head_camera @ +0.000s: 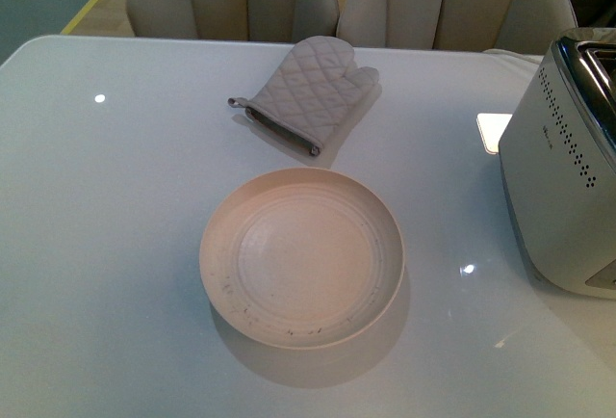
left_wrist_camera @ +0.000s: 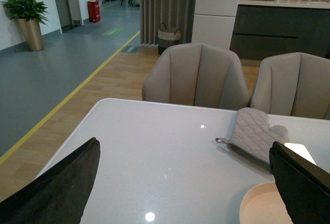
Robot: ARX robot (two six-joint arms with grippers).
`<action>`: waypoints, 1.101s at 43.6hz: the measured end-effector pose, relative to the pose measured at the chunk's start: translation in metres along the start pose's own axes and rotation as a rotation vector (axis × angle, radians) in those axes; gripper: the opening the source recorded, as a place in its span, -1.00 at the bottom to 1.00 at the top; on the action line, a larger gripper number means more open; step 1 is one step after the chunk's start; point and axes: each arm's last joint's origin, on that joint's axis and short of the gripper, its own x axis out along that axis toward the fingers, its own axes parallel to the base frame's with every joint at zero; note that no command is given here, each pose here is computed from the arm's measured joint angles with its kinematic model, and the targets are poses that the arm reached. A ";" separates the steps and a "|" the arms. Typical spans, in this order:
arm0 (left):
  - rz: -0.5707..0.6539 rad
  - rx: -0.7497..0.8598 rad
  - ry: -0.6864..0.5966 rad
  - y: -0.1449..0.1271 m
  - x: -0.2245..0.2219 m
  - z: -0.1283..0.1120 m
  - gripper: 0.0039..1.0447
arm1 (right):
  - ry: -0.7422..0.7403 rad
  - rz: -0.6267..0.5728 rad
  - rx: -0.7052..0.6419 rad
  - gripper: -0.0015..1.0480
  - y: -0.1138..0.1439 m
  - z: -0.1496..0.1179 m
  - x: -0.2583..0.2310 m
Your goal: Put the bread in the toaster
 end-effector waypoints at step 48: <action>0.000 0.000 0.000 0.000 0.000 0.000 0.87 | -0.508 0.252 0.010 -0.81 -0.033 -0.078 -0.139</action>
